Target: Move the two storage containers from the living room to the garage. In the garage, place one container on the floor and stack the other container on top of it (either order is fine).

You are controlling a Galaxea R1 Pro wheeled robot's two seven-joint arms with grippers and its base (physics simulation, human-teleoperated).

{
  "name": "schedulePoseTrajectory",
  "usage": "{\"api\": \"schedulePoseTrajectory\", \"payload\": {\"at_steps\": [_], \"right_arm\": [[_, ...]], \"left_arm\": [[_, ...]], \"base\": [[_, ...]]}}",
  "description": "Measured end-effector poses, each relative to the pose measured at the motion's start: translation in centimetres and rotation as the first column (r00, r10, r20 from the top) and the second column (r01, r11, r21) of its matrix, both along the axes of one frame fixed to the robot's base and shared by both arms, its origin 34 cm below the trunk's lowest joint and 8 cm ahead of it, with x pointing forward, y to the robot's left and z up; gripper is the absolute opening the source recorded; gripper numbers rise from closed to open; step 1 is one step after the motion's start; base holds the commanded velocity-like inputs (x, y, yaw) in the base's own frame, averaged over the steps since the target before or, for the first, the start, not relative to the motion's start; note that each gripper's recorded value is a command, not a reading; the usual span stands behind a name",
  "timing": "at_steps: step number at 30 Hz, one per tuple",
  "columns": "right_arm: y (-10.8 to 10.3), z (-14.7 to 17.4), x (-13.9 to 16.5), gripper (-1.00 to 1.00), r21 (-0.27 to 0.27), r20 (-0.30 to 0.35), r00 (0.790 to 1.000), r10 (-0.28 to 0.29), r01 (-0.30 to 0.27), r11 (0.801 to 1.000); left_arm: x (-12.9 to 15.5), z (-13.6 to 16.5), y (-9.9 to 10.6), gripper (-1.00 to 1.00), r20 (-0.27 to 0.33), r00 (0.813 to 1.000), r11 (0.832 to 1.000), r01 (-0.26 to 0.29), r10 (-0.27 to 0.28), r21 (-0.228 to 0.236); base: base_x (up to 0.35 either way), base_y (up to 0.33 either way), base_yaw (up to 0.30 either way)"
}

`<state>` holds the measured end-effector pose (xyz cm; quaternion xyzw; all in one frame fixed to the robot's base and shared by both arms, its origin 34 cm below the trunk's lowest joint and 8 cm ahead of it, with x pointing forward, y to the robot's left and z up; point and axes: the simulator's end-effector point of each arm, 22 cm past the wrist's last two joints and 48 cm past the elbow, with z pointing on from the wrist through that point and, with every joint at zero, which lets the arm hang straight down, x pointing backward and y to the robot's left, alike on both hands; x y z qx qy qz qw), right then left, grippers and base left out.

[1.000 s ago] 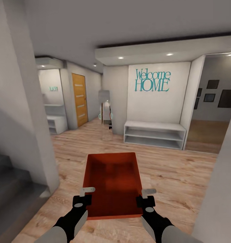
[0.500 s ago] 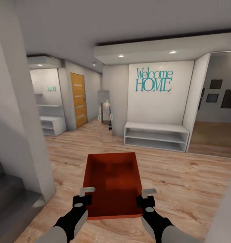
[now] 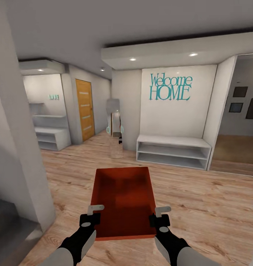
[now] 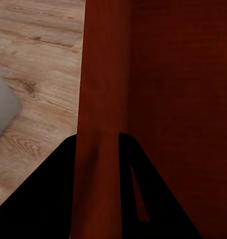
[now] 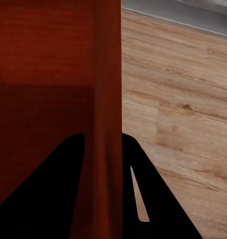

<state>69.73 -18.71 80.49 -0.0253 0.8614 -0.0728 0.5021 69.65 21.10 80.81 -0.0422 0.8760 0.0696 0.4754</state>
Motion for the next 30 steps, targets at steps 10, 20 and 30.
{"api": "schedulePoseTrajectory", "payload": {"at_steps": [10, 20, 30], "right_arm": [[0.00, -0.01, -0.01, -1.00, 0.000, 0.000, 1.000, 0.000, 0.000, 1.000], [0.00, -0.01, 0.00, -1.00, 0.001, 0.000, 1.000, 0.000, 0.000, 1.000], [-0.06, -0.02, 0.01, -1.00, 0.001, 0.000, 1.000, 0.001, -0.001, 1.000]], "left_arm": [[0.00, -0.01, 0.00, -1.00, 0.000, 1.000, 1.000, 0.000, 0.000, 0.000], [0.01, 0.02, 0.00, -1.00, 0.000, 1.000, 1.000, 0.001, -0.001, 0.001], [-0.01, 0.02, -0.06, -1.00, 0.000, 1.000, 1.000, -0.001, 0.001, 0.002]], "base": [[0.324, 0.000, 0.000], [0.324, 0.000, 0.000], [0.324, 0.000, 0.000]]}}
